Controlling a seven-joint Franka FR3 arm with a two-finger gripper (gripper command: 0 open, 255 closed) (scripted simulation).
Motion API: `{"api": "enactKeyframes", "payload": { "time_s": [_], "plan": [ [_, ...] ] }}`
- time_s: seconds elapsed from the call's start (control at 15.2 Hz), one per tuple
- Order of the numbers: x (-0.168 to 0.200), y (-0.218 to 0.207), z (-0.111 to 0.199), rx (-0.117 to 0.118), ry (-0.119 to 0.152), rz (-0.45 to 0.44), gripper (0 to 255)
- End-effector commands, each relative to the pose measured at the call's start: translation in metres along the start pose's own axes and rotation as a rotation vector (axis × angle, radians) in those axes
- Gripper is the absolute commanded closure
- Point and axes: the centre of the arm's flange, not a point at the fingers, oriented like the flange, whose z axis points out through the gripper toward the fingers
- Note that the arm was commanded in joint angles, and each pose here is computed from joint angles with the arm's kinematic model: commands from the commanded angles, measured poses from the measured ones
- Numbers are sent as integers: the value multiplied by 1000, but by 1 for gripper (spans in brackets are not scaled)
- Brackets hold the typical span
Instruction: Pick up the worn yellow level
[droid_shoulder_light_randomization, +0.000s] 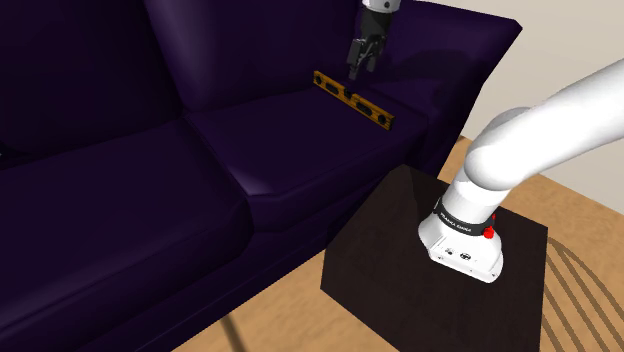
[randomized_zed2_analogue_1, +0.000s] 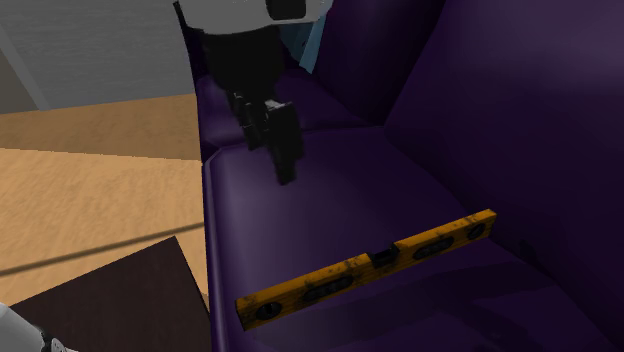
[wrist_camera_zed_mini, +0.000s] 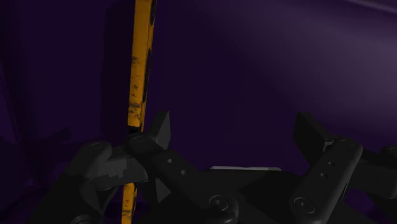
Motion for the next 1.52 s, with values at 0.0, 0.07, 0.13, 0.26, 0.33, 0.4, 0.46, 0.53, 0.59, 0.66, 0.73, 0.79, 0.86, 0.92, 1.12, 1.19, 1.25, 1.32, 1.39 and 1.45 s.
{"api": "enactKeyframes", "payload": {
  "time_s": [0.0, 0.07, 0.13, 0.26, 0.33, 0.4, 0.46, 0.53, 0.59, 0.66, 0.73, 0.79, 0.86, 0.92, 1.12, 1.19, 1.25, 1.32, 1.39, 1.45],
  "plan": [
    [6, 14, 17, -6, 4, 31, 0],
    [10, 22, 26, -9, 4, 46, 0],
    [14, 30, 36, -12, 5, 62, 0],
    [22, 47, 54, -17, 6, 92, 0],
    [25, 55, 63, -20, 7, 107, 0],
    [29, 64, 72, -23, 8, 123, 0],
    [32, 72, 81, -25, 8, 138, 0],
    [36, 81, 90, -28, 9, 153, 0],
    [39, 90, 99, -31, 10, 168, 0],
    [42, 99, 107, -33, 10, 184, 0],
    [45, 108, 116, -36, 11, 199, 0],
    [46, 112, 120, -37, 11, 206, 0],
    [46, 112, 125, -37, 11, 206, 0],
    [45, 112, 131, -37, 11, 206, 0],
    [43, 112, 146, -37, 11, 206, 0],
    [43, 112, 152, -37, 11, 206, 0],
    [42, 112, 157, -37, 11, 206, 0],
    [42, 112, 160, -37, 11, 206, 0],
    [42, 112, 160, -37, 11, 206, 0],
    [42, 112, 160, -37, 11, 206, 255]
  ]
}}
